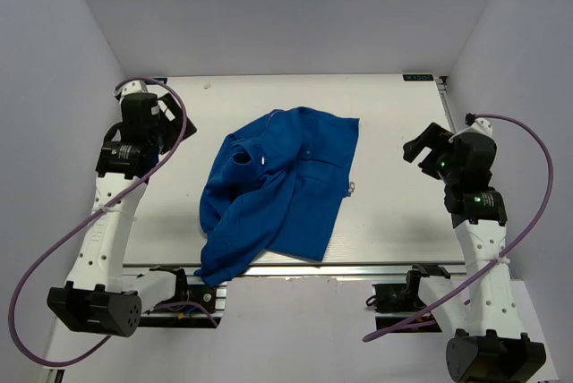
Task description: Zip up the jacket
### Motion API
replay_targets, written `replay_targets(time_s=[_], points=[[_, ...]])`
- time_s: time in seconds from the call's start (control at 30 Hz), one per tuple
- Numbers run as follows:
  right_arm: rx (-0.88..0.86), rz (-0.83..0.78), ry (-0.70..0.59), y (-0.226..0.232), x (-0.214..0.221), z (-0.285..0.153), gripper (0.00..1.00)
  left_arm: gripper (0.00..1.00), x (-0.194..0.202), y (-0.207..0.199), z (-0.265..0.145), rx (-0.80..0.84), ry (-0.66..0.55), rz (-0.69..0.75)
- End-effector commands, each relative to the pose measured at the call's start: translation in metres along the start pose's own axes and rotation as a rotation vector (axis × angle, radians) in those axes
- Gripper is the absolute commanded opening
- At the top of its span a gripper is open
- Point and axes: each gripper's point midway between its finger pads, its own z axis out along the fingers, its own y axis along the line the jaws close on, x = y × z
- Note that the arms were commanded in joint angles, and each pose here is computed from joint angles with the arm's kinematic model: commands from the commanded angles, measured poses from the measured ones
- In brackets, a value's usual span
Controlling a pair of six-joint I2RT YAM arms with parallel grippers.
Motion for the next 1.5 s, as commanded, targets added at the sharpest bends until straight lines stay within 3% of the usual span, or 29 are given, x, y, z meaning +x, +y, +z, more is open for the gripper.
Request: replay_targets(time_s=[0.0,0.13,0.2,0.4,0.5,0.57,0.7,0.73,1.0,1.03,1.07,1.13,1.17,1.2,1.23,1.3,1.33,1.4,1.43,1.47], points=[[-0.059,-0.025,-0.054,0.016,-0.022,-0.008,0.89,0.98,0.005,-0.004,-0.013,0.045,0.016,-0.014],[-0.123,-0.067,-0.035,0.025,-0.018,-0.006,0.89,0.98,0.032,0.003,-0.005,0.035,0.105,-0.002],[-0.213,-0.111,0.013,0.037,-0.006,-0.004,0.89,0.98,0.056,-0.004,-0.004,0.107,0.187,0.019],[-0.431,-0.217,0.149,0.074,0.017,0.016,0.89,0.98,0.114,-0.050,-0.024,0.546,0.348,0.088],[-0.431,-0.356,0.190,0.112,0.035,0.031,0.89,0.98,0.127,-0.059,-0.033,0.634,0.374,0.124],[-0.419,-0.426,0.236,0.134,0.057,0.045,0.89,0.98,0.130,-0.058,-0.034,0.630,0.370,0.152],[-0.466,-0.444,0.274,0.178,0.054,0.073,0.89,0.98,0.139,-0.064,-0.036,0.636,0.370,0.203],[-0.452,-0.467,0.323,0.185,0.072,0.089,0.89,0.98,0.145,-0.059,-0.028,0.601,0.378,0.203],[-0.343,-0.531,0.360,0.243,0.099,0.169,0.89,0.98,0.173,-0.069,0.022,0.510,0.457,0.202],[-0.327,-0.544,0.408,0.241,0.120,0.186,0.89,0.98,0.174,-0.071,0.027,0.504,0.459,0.200],[-0.350,-0.533,0.378,0.259,0.109,0.191,0.89,0.91,0.173,-0.072,0.035,0.483,0.447,0.196],[-0.365,-0.558,0.423,0.266,0.134,0.206,0.89,0.72,0.176,-0.073,0.048,0.445,0.465,0.191],[-0.377,-0.558,0.408,0.275,0.132,0.210,0.89,0.58,0.175,-0.070,0.054,0.405,0.463,0.187],[-0.381,-0.568,0.429,0.277,0.148,0.215,0.89,0.35,0.175,-0.069,0.059,0.383,0.466,0.188],[-0.389,-0.565,0.437,0.279,0.155,0.217,0.89,0.23,0.175,-0.066,0.062,0.359,0.464,0.186],[-0.386,-0.557,0.464,0.276,0.173,0.222,0.82,0.00,0.170,-0.056,0.068,0.284,0.433,0.164],[-0.390,-0.546,0.486,0.274,0.181,0.222,0.64,0.00,0.168,-0.053,0.068,0.264,0.419,0.159],[-0.406,-0.518,0.552,0.268,0.200,0.216,0.39,0.00,0.162,-0.047,0.071,0.223,0.385,0.148],[-0.400,-0.512,0.577,0.264,0.205,0.213,0.01,0.00,0.160,-0.046,0.071,0.212,0.373,0.146],[-0.386,-0.502,0.599,0.259,0.208,0.209,0.00,0.00,0.159,-0.045,0.071,0.203,0.371,0.140]])
